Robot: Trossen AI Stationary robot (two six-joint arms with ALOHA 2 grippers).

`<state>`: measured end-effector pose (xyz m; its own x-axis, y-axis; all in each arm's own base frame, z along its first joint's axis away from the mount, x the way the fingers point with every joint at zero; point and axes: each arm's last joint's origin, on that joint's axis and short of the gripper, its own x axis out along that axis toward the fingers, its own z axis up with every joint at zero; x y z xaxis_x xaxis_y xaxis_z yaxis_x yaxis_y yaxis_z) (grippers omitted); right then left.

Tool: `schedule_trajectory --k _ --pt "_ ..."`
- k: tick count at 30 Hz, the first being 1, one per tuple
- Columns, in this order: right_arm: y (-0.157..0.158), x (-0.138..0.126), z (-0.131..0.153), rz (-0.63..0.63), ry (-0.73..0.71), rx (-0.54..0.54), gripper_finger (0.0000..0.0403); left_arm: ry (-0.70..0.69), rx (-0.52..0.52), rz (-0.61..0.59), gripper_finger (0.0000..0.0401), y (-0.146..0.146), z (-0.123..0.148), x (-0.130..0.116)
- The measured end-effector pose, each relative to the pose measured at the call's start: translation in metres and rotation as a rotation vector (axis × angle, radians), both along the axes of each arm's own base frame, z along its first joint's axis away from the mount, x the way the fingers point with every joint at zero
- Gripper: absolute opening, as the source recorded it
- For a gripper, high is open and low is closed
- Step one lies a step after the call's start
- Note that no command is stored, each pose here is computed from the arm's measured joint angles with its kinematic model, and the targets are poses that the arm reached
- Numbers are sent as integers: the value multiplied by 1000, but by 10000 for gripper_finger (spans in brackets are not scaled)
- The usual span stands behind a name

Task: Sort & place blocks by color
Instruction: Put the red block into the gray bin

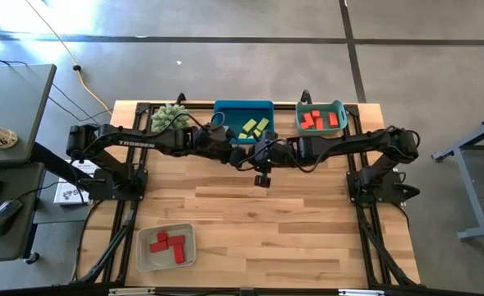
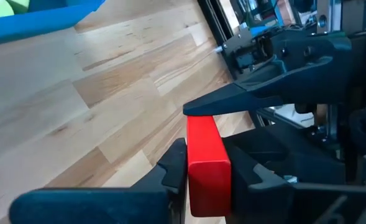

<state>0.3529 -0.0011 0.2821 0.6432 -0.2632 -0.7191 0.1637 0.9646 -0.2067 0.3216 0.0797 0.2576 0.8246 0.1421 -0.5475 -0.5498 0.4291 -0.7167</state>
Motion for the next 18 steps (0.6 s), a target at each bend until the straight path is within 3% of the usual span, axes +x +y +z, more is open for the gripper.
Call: schedule_trajectory --k 7,13,18 --pt "3 0 0 -13 -7 24 91 11 48 -46 37 -4 0 1" --pt "11 0 0 -29 -24 67 163 11 89 -104 37 -5 0 1" --pt "13 -1 0 -111 -50 171 208 31 120 -149 37 -8 3 -3"
